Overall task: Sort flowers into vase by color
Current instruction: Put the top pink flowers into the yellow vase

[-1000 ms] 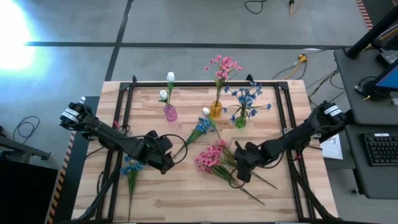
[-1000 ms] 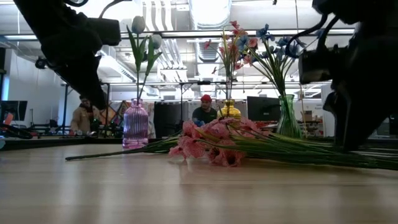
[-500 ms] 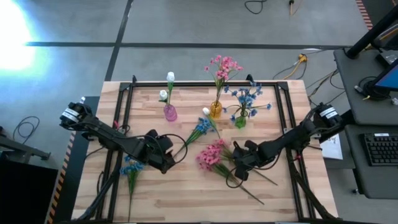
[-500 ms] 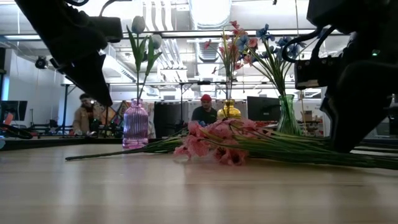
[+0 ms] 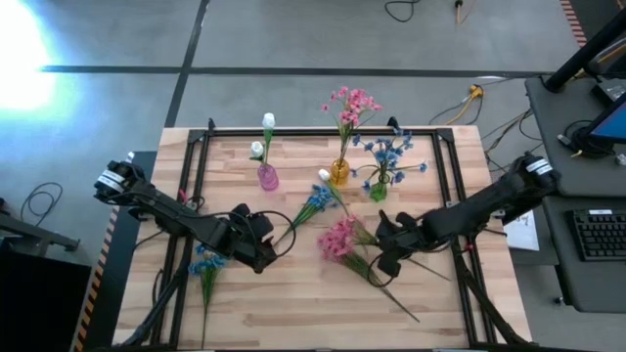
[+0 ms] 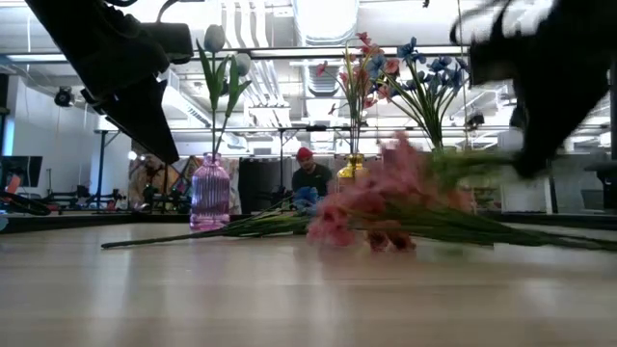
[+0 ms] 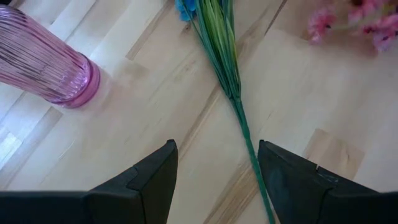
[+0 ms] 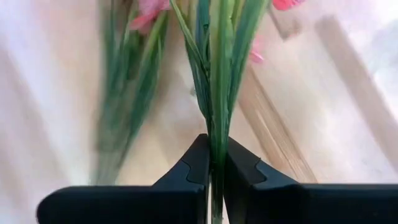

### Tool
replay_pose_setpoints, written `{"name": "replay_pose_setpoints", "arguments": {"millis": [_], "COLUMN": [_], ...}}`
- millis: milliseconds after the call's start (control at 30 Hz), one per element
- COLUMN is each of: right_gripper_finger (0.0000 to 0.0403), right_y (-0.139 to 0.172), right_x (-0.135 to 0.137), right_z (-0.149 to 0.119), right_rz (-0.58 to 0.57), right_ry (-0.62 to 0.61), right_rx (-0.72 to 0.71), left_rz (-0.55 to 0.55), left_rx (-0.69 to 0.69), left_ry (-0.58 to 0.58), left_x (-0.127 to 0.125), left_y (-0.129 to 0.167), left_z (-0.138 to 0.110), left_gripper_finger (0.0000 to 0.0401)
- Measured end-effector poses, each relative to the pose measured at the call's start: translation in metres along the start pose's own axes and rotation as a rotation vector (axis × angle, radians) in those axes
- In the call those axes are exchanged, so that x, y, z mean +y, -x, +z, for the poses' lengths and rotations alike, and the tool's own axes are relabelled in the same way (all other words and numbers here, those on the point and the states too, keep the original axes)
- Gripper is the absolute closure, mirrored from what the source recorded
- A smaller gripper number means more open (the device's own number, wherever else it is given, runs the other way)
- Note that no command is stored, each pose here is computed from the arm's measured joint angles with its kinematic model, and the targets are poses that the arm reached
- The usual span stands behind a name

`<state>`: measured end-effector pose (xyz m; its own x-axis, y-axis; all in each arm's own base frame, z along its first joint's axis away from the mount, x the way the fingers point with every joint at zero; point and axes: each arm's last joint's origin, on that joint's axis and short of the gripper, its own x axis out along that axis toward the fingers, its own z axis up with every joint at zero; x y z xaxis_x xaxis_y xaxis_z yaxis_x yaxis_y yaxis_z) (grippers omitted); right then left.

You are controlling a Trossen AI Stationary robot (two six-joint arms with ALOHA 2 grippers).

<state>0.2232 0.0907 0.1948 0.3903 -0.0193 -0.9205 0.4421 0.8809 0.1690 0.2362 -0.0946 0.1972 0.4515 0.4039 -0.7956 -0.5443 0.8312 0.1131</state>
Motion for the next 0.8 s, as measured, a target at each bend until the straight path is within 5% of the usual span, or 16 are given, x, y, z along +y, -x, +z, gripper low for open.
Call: {"name": "replay_pose_setpoints", "arguments": {"millis": [200, 467, 800], "right_gripper_finger": [0.0386, 0.0387, 0.0387], "right_y": [0.048, 0.087, 0.124], "right_x": [0.011, 0.019, 0.024], "right_z": [0.018, 0.036, 0.051], "right_rz": [0.102, -0.002, 0.033], "right_ry": [-0.023, 0.032, 0.115], "right_rx": [-0.027, -0.069, -0.227], "left_rz": [-0.002, -0.005, -0.055], "left_rx": [-0.002, -0.003, -0.055], "left_ry": [-0.003, -0.006, -0.046], "left_x": [0.0, -0.001, -0.01], "left_y": [0.0, 0.001, 0.006], "left_z": [0.0, -0.001, -0.002], "left_gripper_finger": [0.0193, 0.0193, 0.0193]}}
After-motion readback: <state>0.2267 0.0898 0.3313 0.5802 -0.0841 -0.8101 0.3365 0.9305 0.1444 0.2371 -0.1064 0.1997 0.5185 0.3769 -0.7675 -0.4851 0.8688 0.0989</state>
